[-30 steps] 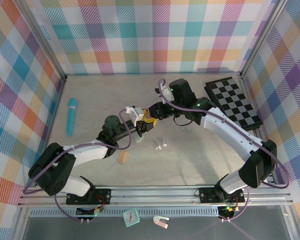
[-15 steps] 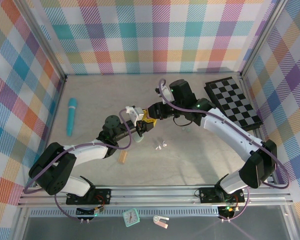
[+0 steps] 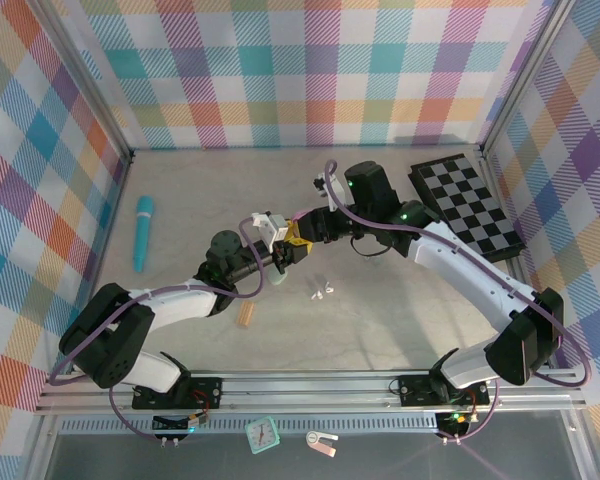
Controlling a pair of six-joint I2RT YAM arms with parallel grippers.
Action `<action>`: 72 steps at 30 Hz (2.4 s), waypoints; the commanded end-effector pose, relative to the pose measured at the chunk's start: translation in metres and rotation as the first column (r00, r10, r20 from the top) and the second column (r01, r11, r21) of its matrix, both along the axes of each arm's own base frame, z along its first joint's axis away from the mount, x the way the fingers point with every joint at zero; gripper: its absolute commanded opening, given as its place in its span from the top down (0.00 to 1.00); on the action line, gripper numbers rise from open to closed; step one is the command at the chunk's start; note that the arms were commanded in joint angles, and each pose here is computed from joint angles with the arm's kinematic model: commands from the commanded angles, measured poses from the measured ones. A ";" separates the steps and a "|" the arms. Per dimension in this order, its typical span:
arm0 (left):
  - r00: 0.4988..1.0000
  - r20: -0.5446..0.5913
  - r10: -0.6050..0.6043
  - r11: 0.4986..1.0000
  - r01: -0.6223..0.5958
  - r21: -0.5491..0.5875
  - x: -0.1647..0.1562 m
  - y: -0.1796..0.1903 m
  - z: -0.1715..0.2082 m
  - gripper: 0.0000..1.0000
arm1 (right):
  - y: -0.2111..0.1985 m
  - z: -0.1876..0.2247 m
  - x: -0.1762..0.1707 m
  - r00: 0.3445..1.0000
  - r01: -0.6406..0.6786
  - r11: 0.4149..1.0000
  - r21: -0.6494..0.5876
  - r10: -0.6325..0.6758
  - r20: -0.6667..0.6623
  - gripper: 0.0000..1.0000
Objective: Insert wireless bluetooth earbuds into charging case
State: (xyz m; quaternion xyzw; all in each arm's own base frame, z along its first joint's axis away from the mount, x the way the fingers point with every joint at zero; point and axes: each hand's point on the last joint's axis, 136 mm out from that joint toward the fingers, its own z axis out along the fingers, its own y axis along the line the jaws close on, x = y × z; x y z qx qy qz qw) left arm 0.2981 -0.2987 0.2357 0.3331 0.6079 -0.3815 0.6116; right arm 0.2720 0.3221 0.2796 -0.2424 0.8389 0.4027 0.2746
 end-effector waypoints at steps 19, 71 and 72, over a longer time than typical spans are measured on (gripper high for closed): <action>0.989 0.133 -0.062 0.998 0.060 0.021 -0.019 -0.003 0.021 0.70 | -0.034 0.021 0.054 0.950 0.310 0.948 -0.068 -0.306 0.060 0.57; 0.984 0.164 -0.071 0.977 0.102 -0.190 -0.023 0.000 0.078 0.70 | -0.011 0.035 0.011 0.865 0.251 0.773 0.582 0.091 -0.494 0.54; 0.984 0.163 -0.071 0.977 0.101 -0.187 -0.023 0.000 0.077 0.70 | -0.011 0.035 0.011 0.865 0.251 0.773 0.583 0.092 -0.494 0.55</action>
